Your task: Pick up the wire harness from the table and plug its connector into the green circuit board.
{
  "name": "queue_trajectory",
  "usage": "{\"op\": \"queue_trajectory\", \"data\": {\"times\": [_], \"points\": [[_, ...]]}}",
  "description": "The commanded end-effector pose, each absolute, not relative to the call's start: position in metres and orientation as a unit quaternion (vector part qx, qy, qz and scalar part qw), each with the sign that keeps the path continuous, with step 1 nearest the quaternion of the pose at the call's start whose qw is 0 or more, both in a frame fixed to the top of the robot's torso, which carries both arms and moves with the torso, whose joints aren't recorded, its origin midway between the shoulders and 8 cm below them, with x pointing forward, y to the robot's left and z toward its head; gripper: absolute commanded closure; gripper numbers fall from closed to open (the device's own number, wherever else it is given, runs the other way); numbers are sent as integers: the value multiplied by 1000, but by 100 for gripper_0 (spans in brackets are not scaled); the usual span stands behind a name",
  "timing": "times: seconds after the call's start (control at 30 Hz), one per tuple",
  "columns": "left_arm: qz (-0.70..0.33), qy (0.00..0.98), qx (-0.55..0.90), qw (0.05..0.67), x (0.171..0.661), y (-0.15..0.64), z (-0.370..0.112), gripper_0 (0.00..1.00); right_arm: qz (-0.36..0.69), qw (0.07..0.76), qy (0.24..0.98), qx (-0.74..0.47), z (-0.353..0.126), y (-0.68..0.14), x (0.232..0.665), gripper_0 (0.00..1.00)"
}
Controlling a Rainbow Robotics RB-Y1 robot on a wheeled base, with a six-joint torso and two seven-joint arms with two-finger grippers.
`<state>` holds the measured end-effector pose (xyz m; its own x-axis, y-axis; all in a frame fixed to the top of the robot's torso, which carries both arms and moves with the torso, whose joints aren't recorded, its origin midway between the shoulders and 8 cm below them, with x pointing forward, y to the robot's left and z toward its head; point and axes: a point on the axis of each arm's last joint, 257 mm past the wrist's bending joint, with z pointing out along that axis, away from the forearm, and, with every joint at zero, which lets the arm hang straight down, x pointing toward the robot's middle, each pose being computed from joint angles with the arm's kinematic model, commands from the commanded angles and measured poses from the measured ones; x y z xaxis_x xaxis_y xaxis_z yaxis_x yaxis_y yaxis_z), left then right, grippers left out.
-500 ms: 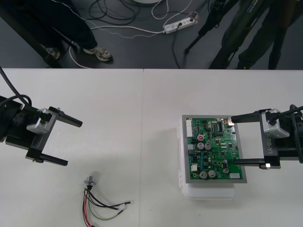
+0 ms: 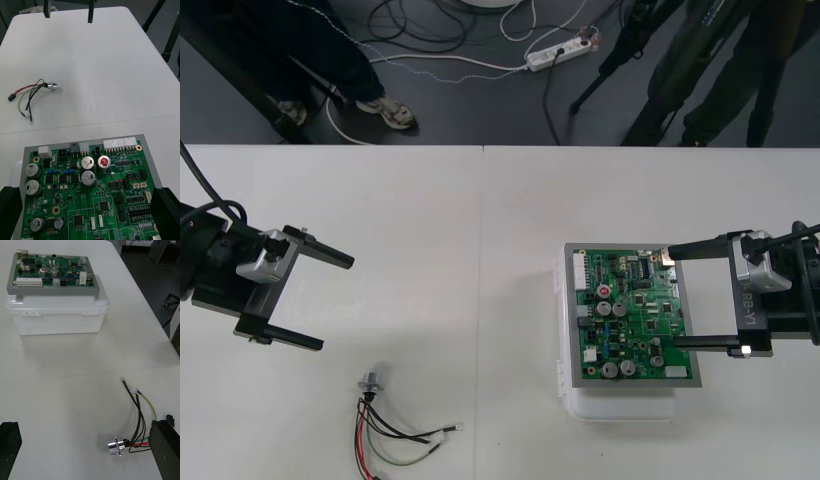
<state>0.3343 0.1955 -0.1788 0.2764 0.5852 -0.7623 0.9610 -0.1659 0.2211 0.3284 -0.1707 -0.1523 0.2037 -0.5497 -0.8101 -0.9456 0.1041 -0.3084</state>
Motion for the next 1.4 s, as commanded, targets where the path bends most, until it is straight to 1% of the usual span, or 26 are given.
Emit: {"op": "queue_trajectory", "data": {"times": [0.03, 1.4], "points": [[-289, 556, 699, 345, 326, 196, -175, 0, 197, 446, 595, -639, -143, -181, 330, 0], [-289, 556, 699, 345, 326, 196, -175, 0, 197, 446, 595, -639, -143, -181, 330, 0]]}}
